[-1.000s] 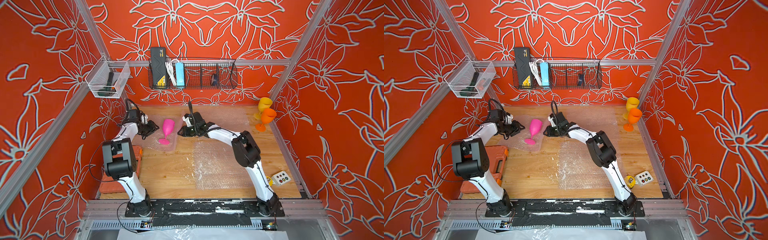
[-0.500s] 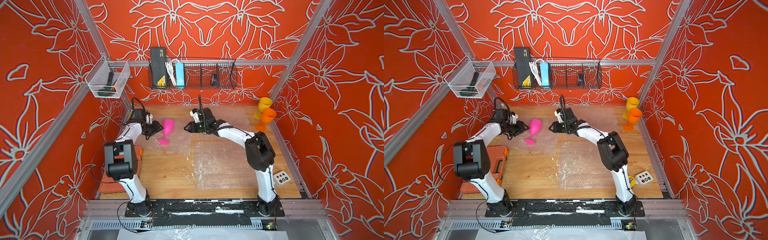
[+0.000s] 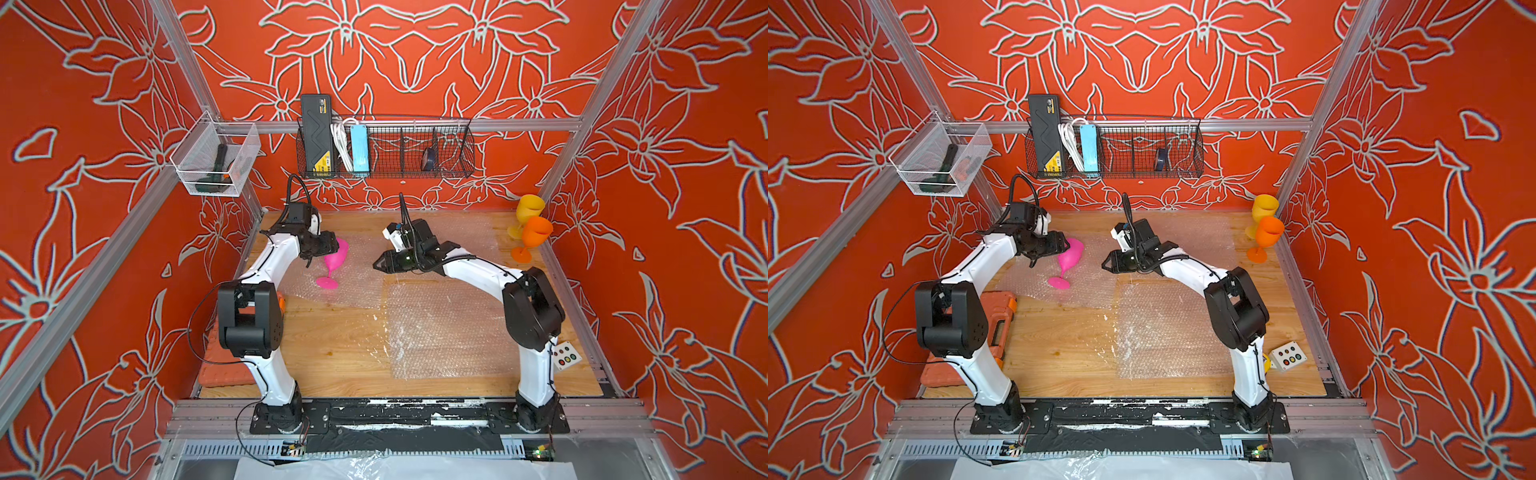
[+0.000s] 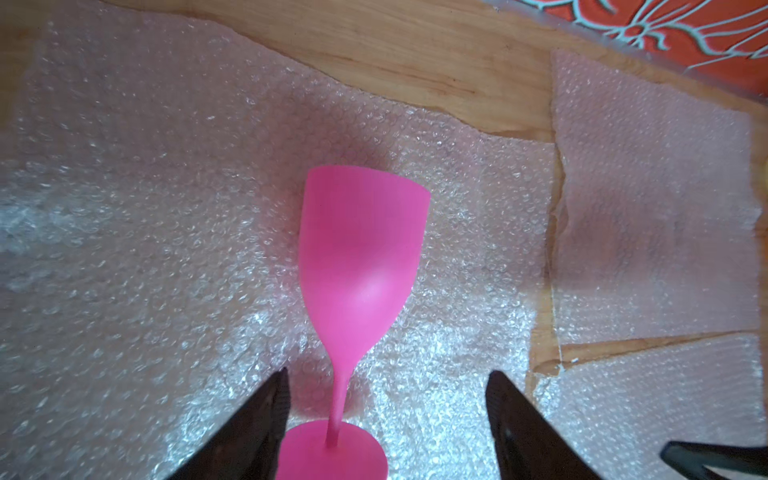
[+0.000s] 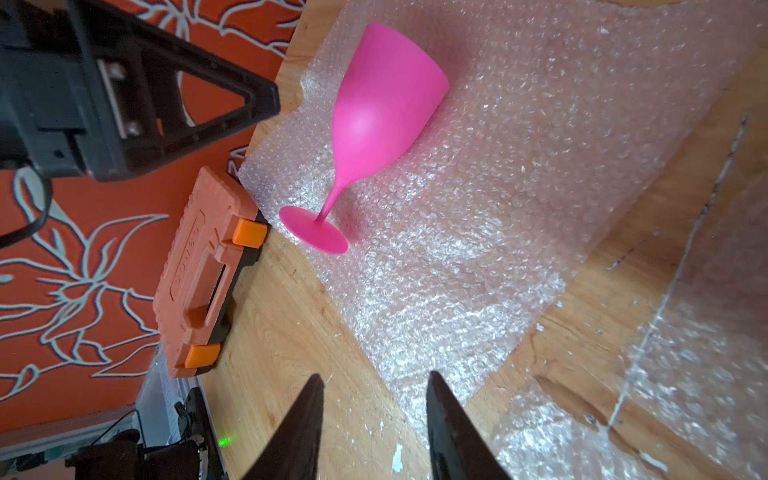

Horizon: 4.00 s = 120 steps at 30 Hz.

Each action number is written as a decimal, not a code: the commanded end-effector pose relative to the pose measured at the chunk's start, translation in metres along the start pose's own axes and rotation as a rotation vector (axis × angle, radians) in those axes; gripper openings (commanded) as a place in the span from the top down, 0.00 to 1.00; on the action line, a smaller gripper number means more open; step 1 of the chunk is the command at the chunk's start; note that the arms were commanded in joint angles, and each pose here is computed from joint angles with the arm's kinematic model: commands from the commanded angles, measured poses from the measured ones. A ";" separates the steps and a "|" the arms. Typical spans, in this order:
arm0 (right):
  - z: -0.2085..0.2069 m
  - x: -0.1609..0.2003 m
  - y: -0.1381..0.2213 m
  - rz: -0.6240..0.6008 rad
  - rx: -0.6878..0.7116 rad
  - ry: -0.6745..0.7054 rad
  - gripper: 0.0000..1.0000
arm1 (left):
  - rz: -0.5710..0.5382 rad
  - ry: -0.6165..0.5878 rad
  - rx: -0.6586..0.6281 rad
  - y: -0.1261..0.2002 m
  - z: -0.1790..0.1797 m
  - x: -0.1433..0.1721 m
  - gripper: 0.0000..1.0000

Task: Unpack wine glasses from bubble wrap
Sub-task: Pick up the wine glass from the bubble wrap.

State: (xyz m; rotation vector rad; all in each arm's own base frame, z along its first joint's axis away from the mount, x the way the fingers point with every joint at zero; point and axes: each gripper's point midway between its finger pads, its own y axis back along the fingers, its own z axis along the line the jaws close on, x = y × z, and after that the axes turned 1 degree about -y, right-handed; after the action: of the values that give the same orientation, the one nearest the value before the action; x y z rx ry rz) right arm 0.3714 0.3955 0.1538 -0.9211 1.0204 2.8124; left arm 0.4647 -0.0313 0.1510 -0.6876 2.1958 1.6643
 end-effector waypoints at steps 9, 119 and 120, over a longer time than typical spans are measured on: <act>0.000 0.020 0.007 0.028 -0.004 0.023 0.57 | 0.166 -0.093 -0.162 -0.042 0.013 0.019 0.14; 0.059 -0.067 0.116 -0.256 -0.242 0.286 0.25 | -0.139 -0.414 1.015 0.100 -0.247 0.111 1.00; 0.057 -0.067 0.116 -0.257 -0.233 0.282 0.28 | -0.140 -0.411 1.002 0.099 -0.245 0.111 0.97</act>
State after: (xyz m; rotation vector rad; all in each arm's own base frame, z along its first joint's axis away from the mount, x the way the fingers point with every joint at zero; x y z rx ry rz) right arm 0.3750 0.3465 0.3011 -1.3809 0.5639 2.6432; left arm 0.3372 -0.2600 0.2258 -0.2103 2.2669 0.4970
